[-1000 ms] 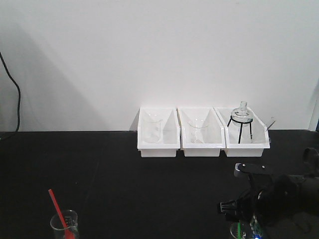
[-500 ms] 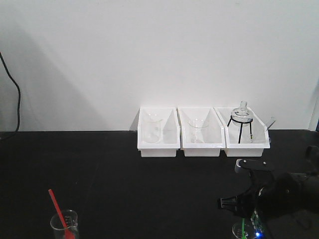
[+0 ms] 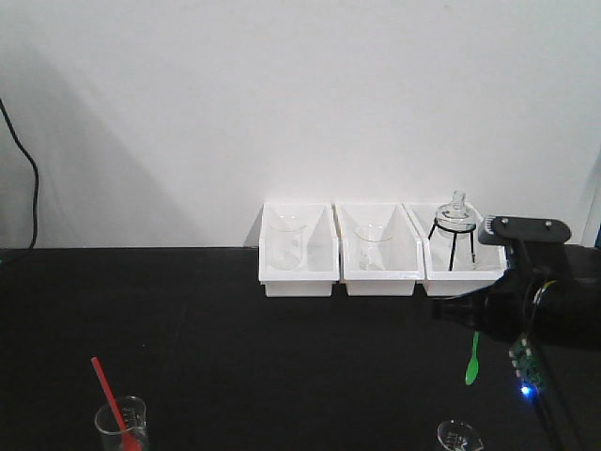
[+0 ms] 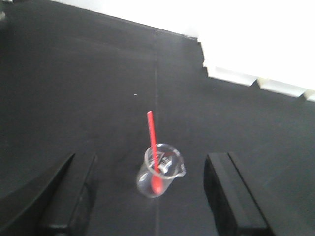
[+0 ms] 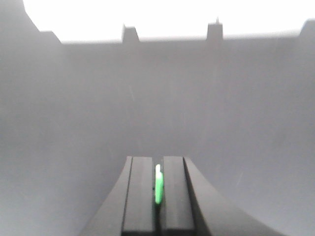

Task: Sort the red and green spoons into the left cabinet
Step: 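Grasp the red spoon in the beaker with the left gripper and lift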

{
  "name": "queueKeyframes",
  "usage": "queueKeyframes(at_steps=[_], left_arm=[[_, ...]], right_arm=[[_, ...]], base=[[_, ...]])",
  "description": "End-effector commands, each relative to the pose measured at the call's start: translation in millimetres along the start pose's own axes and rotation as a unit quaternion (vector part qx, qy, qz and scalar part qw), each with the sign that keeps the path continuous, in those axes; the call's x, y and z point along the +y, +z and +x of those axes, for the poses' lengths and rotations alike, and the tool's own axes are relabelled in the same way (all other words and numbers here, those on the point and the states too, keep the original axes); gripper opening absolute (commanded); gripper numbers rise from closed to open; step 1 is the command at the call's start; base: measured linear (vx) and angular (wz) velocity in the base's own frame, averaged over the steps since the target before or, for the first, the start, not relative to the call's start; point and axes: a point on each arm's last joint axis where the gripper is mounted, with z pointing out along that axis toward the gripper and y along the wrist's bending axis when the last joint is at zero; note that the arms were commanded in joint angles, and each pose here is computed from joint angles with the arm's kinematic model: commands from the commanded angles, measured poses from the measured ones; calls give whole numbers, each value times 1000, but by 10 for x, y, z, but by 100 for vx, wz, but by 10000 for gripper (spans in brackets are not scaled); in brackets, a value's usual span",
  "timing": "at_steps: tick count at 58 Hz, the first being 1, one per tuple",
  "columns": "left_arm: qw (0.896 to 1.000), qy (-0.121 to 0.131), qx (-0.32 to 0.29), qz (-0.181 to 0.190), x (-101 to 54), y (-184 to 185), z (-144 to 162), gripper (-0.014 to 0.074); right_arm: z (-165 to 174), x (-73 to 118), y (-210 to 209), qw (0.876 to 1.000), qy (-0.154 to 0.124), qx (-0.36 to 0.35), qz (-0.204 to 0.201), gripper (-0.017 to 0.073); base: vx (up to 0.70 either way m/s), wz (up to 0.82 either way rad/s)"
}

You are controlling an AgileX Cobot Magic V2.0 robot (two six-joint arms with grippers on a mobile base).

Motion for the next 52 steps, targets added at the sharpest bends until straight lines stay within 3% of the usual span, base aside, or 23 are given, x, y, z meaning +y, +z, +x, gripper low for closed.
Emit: queueKeyframes(at_steps=[1,10,19,28,36,52], left_arm=[[998,-23,-62,9,-38,123,-207,564],[999,-31,-32,-12,35,526,-170,564],[1000,16,14,-10,-40,890,-197,564],[999,23,41,-2,-139,1210,-201,564],[998,28,64,1,-198,1454,-154,564],[995,20,95,-7,-199,1859,-67,564]], right_arm=[[-302,24,-350,996,-25,-91,-1,-7],[-342,38,-507,994,-30,-101,-3,-6],[-312,41,-538,996,-39,-82,-4,-4],[-286,41,-534,996,-58,-68,-3,-4],[-287,40,-534,996,-58,-69,-2,-4],[-294,32,-535,995,-71,-72,3,-4]], base=[[0,0],[0,0],[0,0],[0,0],[0,0],[0,0]])
